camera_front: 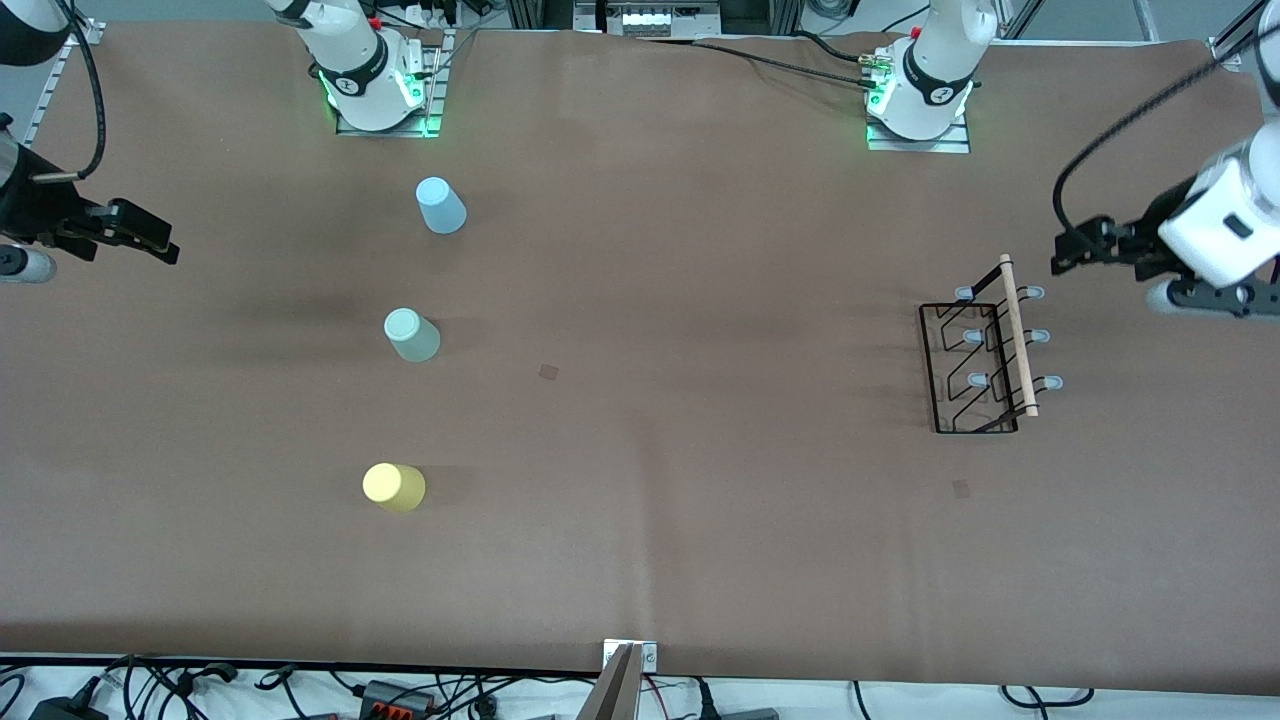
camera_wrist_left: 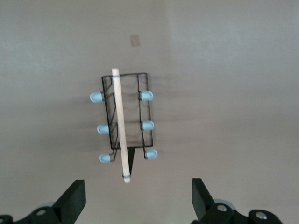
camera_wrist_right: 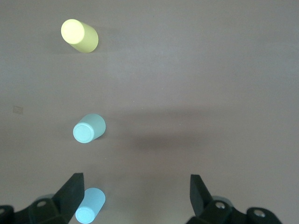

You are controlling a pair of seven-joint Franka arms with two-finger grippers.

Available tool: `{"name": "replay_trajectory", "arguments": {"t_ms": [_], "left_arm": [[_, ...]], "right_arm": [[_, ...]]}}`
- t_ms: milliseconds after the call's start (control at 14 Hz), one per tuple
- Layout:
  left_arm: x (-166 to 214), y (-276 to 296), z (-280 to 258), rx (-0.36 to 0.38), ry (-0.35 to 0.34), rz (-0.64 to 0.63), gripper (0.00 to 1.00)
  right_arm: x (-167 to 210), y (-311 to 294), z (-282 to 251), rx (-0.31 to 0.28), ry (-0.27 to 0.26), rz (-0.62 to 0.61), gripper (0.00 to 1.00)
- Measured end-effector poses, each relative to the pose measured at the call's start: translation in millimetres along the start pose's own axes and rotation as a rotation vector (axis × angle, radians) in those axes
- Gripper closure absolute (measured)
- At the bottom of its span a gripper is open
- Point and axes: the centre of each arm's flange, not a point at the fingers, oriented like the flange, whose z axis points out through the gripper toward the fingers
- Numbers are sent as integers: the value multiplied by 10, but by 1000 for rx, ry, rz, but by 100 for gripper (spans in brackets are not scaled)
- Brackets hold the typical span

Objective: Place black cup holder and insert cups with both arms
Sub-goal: 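Move the right gripper toward the teal cup while the left gripper reaches the rack, then grasp the teal cup with the right gripper while the left gripper grasps the rack handle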

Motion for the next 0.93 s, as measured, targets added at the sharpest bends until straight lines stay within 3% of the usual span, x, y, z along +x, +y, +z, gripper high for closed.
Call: {"name": "replay_trajectory", "arguments": {"t_ms": [429, 643, 929], "left_arm": [[532, -362, 1072, -4, -13, -30, 0], [473, -351, 1494, 13, -39, -21, 0], [188, -287, 1883, 17, -24, -11, 3]], "right_arm": [[247, -59, 525, 1, -74, -35, 0], [306, -379, 745, -4, -117, -90, 0], [329, -1164, 1058, -28, -140, -161, 0]]}}
